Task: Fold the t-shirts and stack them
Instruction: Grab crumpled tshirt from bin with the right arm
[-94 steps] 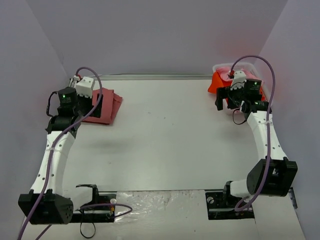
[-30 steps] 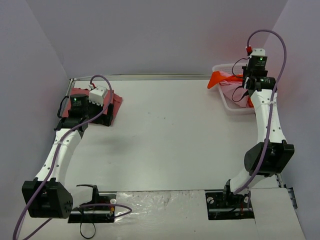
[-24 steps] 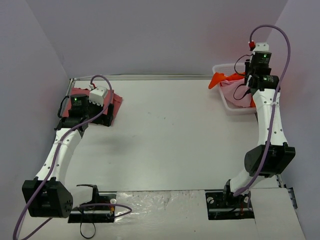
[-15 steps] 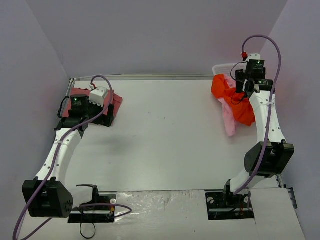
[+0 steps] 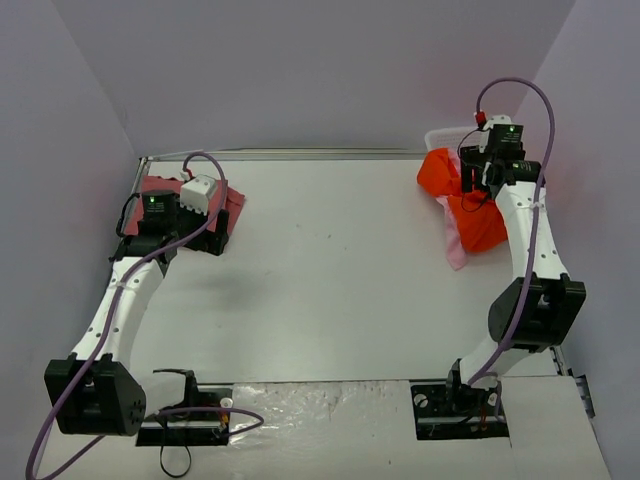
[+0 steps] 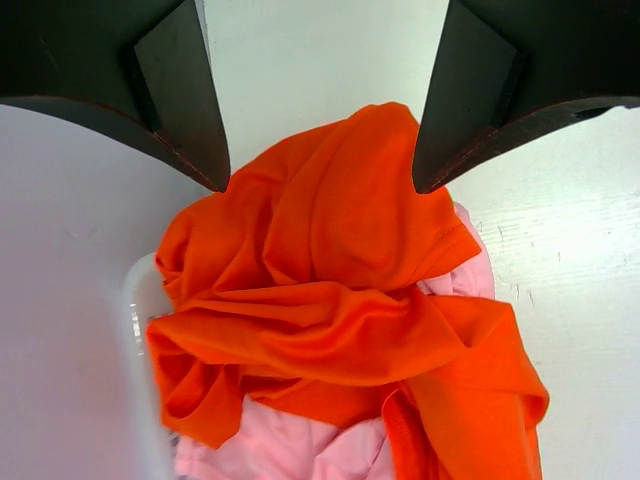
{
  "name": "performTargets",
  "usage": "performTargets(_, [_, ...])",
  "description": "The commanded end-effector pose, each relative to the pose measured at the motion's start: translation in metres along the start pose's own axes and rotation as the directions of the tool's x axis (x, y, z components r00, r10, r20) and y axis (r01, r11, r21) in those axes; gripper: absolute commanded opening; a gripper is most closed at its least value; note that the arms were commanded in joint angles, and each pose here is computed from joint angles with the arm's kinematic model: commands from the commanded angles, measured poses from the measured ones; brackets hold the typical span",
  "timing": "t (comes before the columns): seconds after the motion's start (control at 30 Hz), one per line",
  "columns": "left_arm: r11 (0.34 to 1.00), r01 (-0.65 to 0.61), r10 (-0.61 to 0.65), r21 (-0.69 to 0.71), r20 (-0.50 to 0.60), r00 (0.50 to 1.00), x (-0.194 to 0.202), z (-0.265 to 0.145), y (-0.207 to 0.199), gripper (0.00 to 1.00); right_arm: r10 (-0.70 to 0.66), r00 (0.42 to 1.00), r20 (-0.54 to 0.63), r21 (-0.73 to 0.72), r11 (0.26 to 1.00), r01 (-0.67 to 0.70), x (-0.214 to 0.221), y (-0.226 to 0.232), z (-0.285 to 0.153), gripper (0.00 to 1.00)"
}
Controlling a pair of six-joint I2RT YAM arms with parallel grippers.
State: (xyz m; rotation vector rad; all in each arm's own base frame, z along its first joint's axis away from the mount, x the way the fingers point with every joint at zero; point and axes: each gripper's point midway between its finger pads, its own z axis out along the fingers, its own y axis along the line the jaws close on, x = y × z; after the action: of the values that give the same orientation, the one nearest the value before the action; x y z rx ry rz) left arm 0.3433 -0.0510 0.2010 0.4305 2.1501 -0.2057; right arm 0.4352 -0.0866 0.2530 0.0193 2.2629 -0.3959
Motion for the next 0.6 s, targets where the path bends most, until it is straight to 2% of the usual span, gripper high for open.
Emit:
performTargets(0.0, [1.000, -0.017, 0.017, 0.019, 0.014, 1.000, -0.004, 0.000, -0.004, 0.94, -0.007, 0.995, -0.103, -0.063, 0.998, 0.000, 0.031, 0.018, 0.021, 0.70])
performTargets(0.13, [1.000, -0.016, 0.015, 0.025, 0.011, 1.000, -0.003, 0.001, -0.005, 0.94, -0.025, 0.987, -0.160, -0.046, 0.999, 0.018, 0.046, 0.021, 0.048, 0.70])
performTargets(0.57, [1.000, -0.019, 0.018, 0.023, 0.006, 1.000, -0.001, 0.002, -0.003, 0.95, -0.028, 0.979, -0.204, -0.047, 0.999, 0.019, 0.049, 0.029, 0.092, 0.68])
